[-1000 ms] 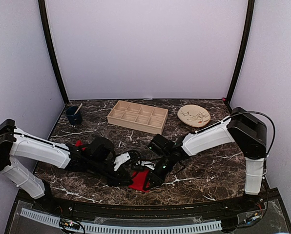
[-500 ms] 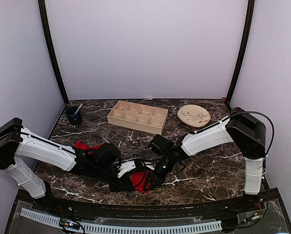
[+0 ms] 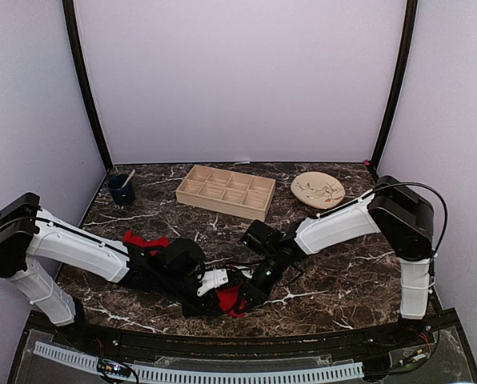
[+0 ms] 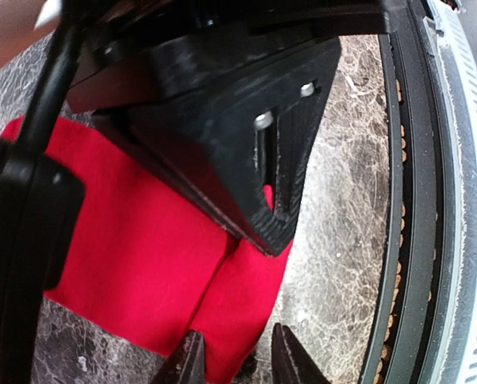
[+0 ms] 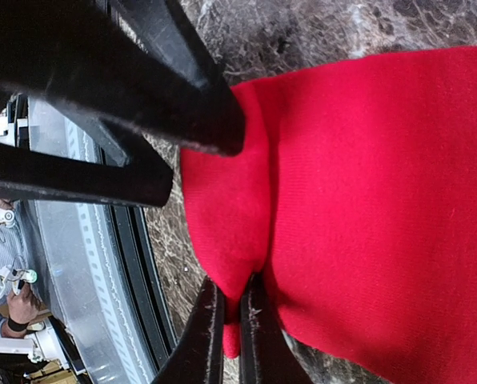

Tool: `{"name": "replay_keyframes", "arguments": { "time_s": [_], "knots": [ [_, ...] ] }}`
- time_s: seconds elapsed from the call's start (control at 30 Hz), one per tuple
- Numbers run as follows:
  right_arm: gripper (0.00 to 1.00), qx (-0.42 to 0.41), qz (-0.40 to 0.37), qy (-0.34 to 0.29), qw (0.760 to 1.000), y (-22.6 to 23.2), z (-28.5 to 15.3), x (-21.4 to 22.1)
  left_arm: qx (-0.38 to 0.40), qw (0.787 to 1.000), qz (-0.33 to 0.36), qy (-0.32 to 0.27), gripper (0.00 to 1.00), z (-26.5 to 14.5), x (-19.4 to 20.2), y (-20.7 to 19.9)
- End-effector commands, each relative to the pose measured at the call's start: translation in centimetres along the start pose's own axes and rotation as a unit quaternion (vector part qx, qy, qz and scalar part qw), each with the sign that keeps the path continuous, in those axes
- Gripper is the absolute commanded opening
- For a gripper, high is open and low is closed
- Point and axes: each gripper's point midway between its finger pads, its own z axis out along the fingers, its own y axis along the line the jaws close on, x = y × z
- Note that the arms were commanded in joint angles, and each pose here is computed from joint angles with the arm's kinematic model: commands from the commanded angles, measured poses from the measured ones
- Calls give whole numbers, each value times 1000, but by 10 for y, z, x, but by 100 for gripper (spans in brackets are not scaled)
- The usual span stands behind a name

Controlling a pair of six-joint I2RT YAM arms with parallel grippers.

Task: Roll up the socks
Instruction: Roll the sock at the center of the board.

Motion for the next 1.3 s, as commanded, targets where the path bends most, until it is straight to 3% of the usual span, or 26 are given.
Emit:
{"name": "replay_keyframes", "arguments": {
  "time_s": [0.0, 0.47, 0.77, 0.93, 1.27],
  "knots": [
    [5, 9, 10, 15, 1000, -10, 6, 7, -14, 999, 38, 0, 31, -4, -8, -2],
    [5, 8, 12, 18, 1000, -10, 5, 10, -28, 997, 51, 60, 24, 15, 14, 0],
    [6, 10, 16, 21, 1000, -12, 5, 13, -33, 997, 43, 62, 7, 19, 15, 2],
    [14, 19, 22, 16, 999, -16, 3, 13, -33, 997, 29, 57, 0, 20, 15, 2],
    [26, 26, 51, -8, 998, -25, -8, 19, -8, 998, -6, 56, 0, 19, 23, 1]
  ]
}}
